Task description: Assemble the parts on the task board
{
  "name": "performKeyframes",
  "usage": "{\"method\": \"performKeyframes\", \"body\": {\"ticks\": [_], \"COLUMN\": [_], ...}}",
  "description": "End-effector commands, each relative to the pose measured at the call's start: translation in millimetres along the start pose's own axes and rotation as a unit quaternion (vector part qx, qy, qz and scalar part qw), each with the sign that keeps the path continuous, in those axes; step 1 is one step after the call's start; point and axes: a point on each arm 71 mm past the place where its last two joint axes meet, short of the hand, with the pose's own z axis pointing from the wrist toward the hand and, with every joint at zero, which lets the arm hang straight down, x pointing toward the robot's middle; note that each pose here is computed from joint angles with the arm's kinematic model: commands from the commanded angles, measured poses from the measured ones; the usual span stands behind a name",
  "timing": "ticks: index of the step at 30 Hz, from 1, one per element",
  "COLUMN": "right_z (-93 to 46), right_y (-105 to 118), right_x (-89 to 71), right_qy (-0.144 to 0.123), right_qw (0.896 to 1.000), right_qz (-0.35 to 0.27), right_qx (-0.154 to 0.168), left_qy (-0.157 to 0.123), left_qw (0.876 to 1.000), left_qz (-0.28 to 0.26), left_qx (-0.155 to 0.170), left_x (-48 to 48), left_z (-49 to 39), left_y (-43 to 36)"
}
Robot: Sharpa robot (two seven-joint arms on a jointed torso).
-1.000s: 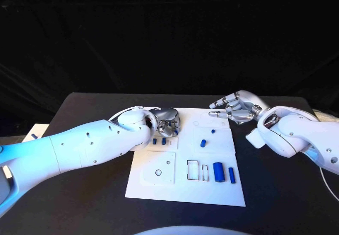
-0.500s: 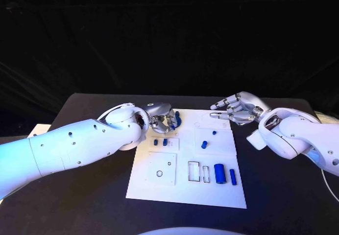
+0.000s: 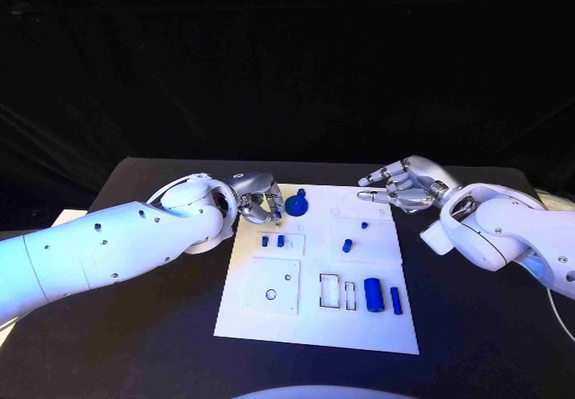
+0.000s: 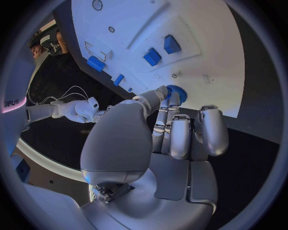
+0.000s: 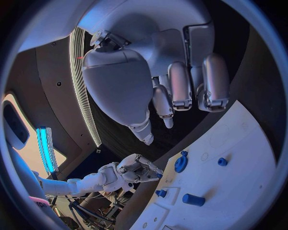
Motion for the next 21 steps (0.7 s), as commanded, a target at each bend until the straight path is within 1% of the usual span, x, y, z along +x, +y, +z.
{"method": "performKeyframes", "body": {"ticks": [1,7,13,21], "right_z": [0.2,0.5,0.7,0.7], "right_y": [0.9,1.1,1.3,1.2], "right_x": [1.7,2.0,2.2,2.2], "right_qy": [0.007,0.006,0.007,0.007], "right_qw": [1.0,1.0,1.0,1.0], "right_qz": [0.0,0.0,0.0,0.0], "right_qx": [-0.004,-0.005,-0.006,-0.005], "left_qy": [0.015,0.02,0.026,0.037], "left_qw": [1.0,1.0,1.0,0.999], "left_qz": [-0.004,-0.004,-0.003,-0.001], "left_qx": [-0.008,-0.013,-0.014,-0.013], "left_x": [1.3,3.1,5.9,8.4], "left_z": [0.4,2.8,6.8,8.0], "left_y": [2.6,5.1,4.5,2.8]}}
